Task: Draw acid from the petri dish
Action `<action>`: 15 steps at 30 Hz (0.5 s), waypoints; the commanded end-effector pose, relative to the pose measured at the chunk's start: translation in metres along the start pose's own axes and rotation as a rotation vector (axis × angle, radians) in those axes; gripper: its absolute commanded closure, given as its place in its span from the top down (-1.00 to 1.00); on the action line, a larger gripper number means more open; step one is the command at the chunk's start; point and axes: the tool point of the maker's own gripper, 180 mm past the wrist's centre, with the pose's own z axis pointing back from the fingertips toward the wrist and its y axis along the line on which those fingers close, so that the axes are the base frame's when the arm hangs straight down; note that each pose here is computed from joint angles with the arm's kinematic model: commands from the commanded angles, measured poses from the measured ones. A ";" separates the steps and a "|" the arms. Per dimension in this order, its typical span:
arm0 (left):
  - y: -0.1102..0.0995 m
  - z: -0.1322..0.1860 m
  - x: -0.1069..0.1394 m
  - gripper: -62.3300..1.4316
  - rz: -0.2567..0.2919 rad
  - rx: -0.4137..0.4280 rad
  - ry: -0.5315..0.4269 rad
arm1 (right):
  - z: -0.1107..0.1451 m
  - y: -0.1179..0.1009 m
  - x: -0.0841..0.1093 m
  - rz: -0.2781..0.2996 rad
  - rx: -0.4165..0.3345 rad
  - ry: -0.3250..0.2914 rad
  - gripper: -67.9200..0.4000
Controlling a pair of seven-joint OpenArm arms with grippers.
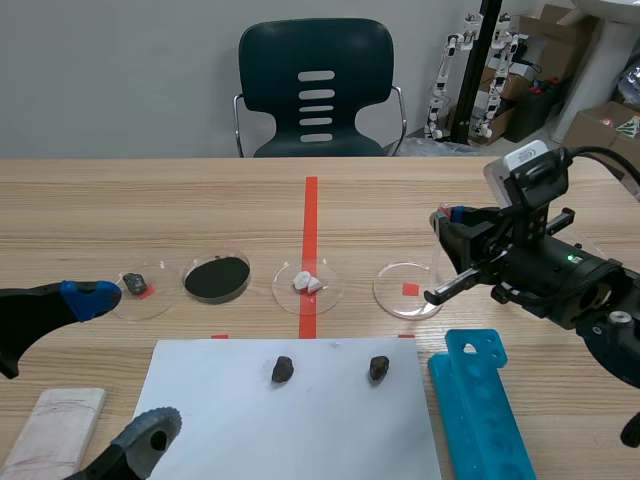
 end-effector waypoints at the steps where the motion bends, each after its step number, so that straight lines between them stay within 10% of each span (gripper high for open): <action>1: 0.000 -0.002 0.007 1.00 0.003 0.003 -0.031 | -0.005 -0.005 0.014 0.003 -0.007 -0.044 -0.97; 15: 0.000 -0.002 0.007 1.00 0.003 0.003 -0.031 | -0.005 -0.005 0.014 0.003 -0.007 -0.044 -0.92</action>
